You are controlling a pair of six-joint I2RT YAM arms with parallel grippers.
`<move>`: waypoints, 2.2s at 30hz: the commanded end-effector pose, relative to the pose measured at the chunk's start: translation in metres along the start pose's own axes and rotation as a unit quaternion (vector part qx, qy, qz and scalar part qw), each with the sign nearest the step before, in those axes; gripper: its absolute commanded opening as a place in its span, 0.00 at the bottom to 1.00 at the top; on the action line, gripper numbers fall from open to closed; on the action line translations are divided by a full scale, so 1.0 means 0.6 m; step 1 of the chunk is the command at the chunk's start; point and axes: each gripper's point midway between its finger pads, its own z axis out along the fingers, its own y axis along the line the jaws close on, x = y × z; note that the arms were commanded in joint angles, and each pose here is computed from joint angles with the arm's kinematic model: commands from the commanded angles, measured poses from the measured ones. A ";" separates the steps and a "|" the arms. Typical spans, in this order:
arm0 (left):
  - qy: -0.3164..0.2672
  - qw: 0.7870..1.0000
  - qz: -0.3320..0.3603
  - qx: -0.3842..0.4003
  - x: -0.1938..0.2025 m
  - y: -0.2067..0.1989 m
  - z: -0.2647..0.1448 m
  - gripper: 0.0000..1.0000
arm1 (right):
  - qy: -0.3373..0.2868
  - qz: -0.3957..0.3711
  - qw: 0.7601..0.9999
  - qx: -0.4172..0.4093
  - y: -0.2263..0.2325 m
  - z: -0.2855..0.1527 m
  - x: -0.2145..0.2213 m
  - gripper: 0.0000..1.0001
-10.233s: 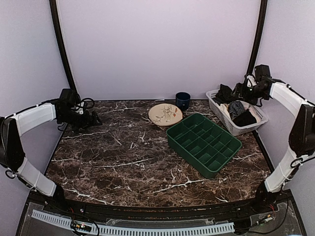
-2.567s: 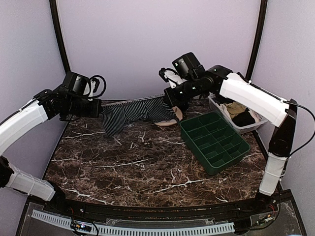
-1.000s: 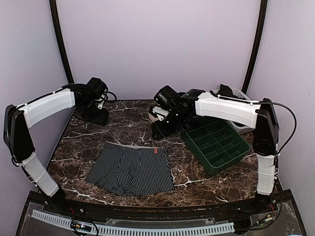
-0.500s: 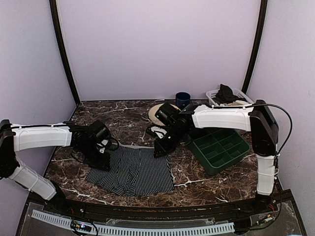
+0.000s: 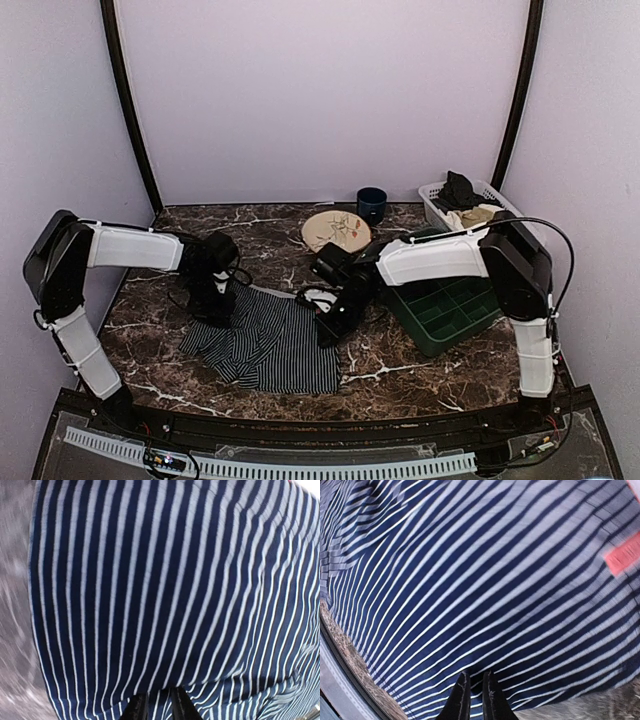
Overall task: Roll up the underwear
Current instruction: Rotate the underwear at the center of the board, then pick up the underwear from the center of the board.
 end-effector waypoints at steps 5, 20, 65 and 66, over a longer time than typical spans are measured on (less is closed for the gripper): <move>-0.051 0.994 0.096 -0.022 -0.175 -0.014 0.017 0.22 | 0.034 -0.052 0.996 -0.063 0.168 0.062 0.039 0.11; -0.134 0.981 0.095 0.102 -0.163 -0.072 -0.120 0.47 | -0.076 -0.008 0.996 -0.045 0.063 -0.039 -0.081 0.18; -0.140 0.961 0.058 0.232 -0.216 -0.029 -0.146 0.60 | -0.119 0.060 0.990 0.054 -0.168 -0.093 -0.212 0.45; -0.137 0.962 0.058 0.228 -0.215 -0.027 -0.144 0.60 | -0.118 0.062 0.990 0.057 -0.173 -0.085 -0.213 0.45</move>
